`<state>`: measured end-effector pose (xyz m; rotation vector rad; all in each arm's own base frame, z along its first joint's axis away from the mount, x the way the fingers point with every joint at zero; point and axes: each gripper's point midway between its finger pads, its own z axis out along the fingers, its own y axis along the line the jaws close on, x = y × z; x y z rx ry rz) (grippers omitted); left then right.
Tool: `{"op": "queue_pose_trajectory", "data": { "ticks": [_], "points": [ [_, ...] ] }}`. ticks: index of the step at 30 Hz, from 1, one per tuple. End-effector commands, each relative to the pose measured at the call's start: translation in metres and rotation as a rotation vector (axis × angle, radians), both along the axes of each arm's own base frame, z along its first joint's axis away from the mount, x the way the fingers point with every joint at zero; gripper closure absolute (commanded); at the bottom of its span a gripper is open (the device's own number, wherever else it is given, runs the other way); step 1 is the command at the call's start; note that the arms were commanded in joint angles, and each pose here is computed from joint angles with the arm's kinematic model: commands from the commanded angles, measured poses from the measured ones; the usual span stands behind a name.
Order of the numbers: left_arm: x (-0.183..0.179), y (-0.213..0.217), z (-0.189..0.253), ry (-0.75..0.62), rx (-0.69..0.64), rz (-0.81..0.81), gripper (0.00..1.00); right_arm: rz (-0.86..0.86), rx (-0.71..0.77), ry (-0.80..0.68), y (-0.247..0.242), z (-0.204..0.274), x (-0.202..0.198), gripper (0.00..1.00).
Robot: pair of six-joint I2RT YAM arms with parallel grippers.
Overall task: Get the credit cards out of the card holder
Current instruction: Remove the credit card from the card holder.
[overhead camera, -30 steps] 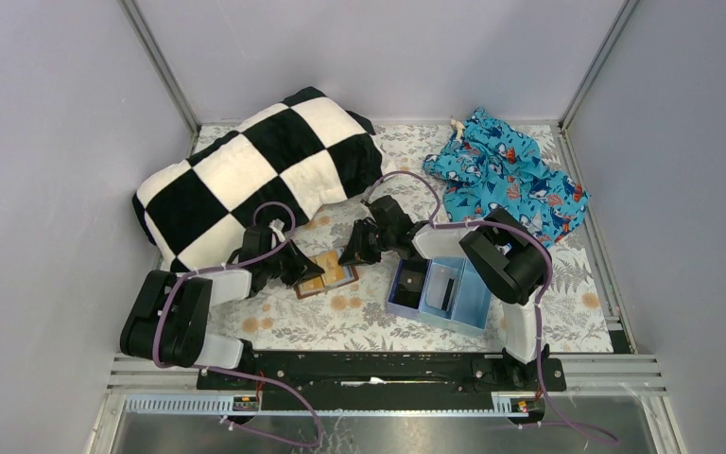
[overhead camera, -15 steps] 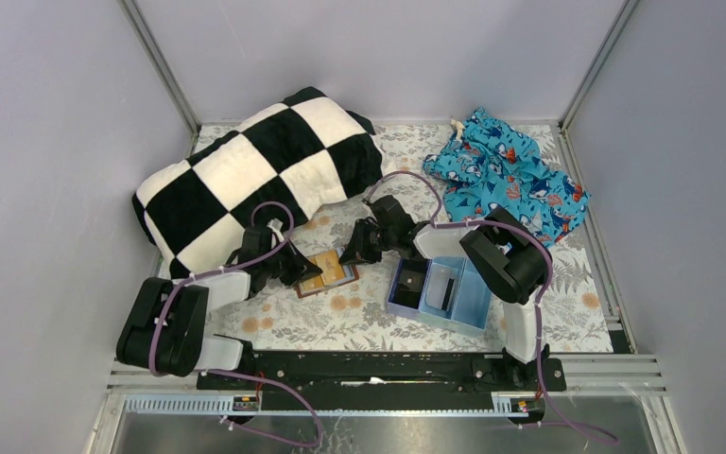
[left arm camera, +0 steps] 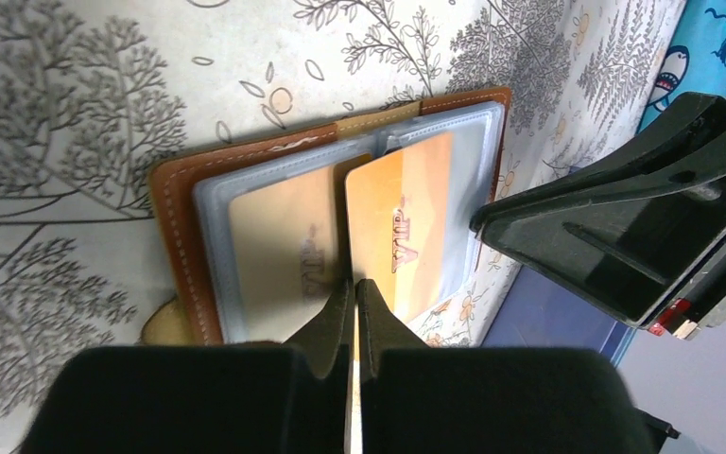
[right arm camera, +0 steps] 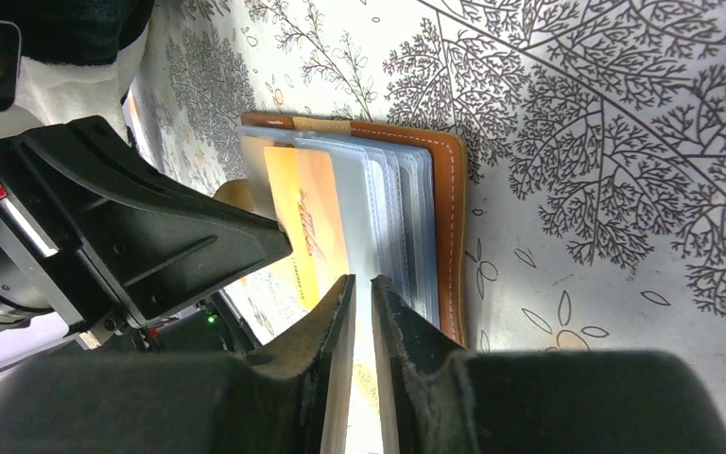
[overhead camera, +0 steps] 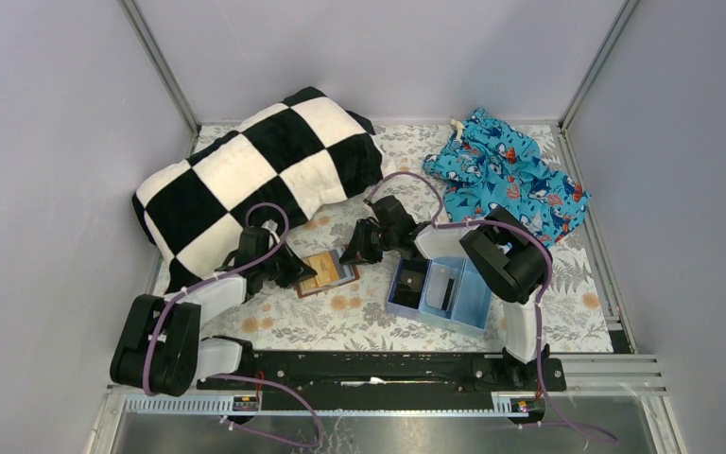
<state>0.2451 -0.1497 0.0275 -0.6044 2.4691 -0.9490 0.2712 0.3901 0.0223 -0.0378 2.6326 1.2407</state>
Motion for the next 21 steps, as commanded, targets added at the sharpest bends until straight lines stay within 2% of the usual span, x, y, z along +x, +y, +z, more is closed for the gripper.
{"op": "queue_pose_trajectory", "data": {
  "ticks": [1, 13, 21],
  "points": [
    [0.005, 0.021, 0.003, -0.017, 0.099, 0.062, 1.0, -0.077, -0.296, 0.105, -0.066, -0.073, -0.015, 0.78],
    [0.003, 0.014, 0.021, -0.018, 0.066, 0.01, 1.0, 0.018, -0.079, -0.041, -0.027, 0.0, 0.003, 0.75],
    [0.007, 0.0, 0.04, -0.045, 0.0, -0.052, 1.0, 0.054, -0.008, -0.081, -0.013, 0.018, 0.002, 0.63]
  ]
}}
